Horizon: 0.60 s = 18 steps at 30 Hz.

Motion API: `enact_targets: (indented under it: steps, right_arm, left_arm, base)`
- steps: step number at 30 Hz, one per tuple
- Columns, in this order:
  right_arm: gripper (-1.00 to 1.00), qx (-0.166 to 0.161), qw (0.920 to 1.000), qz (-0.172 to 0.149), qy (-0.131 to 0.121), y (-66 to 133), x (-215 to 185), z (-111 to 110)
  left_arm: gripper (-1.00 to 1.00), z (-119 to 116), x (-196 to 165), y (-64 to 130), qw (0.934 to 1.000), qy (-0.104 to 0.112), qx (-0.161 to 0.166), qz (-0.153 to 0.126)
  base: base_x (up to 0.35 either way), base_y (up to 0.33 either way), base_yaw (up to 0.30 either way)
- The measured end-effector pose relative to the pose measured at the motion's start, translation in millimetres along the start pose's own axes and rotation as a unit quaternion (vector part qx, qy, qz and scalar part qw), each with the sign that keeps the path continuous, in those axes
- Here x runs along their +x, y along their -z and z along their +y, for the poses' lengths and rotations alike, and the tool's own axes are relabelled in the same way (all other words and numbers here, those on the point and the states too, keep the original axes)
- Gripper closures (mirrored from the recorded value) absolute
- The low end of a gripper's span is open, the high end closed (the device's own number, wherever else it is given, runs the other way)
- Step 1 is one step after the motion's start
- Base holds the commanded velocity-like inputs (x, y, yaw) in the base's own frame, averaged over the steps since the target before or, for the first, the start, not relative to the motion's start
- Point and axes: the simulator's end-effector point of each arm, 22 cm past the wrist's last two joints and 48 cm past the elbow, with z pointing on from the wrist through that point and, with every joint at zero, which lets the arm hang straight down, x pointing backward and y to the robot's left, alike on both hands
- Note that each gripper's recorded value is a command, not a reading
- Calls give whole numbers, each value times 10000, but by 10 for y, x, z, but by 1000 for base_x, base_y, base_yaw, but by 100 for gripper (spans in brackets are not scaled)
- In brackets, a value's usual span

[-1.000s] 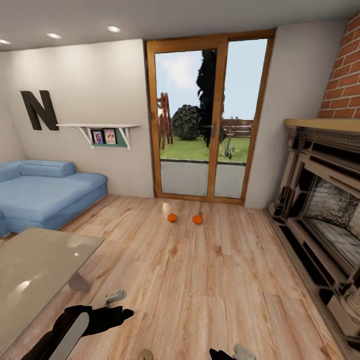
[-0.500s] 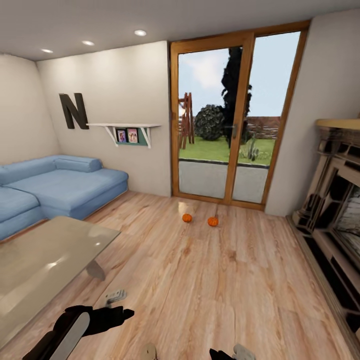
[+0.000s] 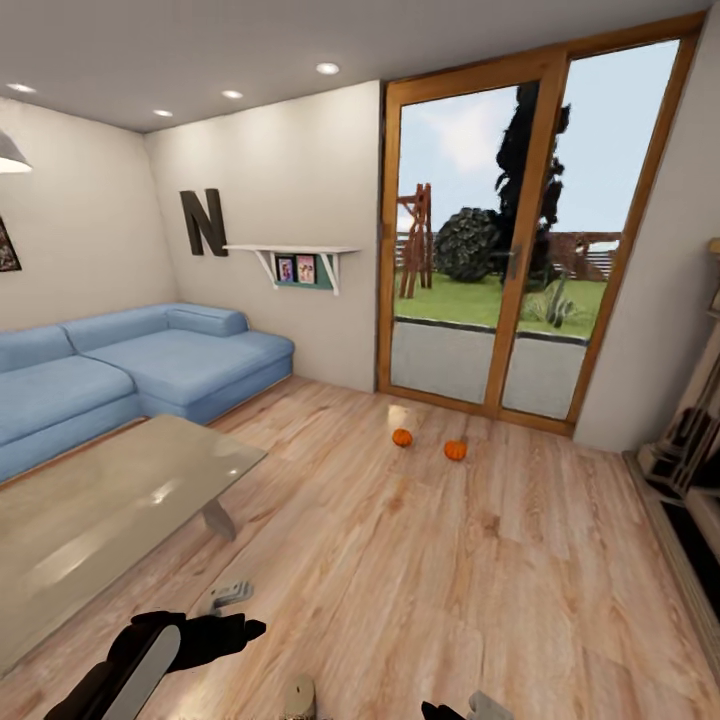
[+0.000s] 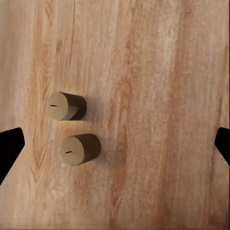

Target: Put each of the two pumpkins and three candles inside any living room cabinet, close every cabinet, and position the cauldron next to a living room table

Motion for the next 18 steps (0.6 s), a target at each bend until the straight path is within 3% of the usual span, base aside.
enact_targets:
  steps: [6,12,18]
  right_arm:
    - [-100,575,9983,12,2,5,8,-247]
    - [-100,679,9977,40,-4,1,34,-300]
    - [-100,702,9975,84,-9,-8,72,-316]
  left_arm:
    - [-100,8,17,-16,10000,6,-6,26]
    - [-100,17,39,-37,10000,14,-12,59]
    - [-100,27,62,-58,10000,25,-18,92]
  base:
    - [0,-302,255]
    - [0,-229,230]
    - [0,-37,217]
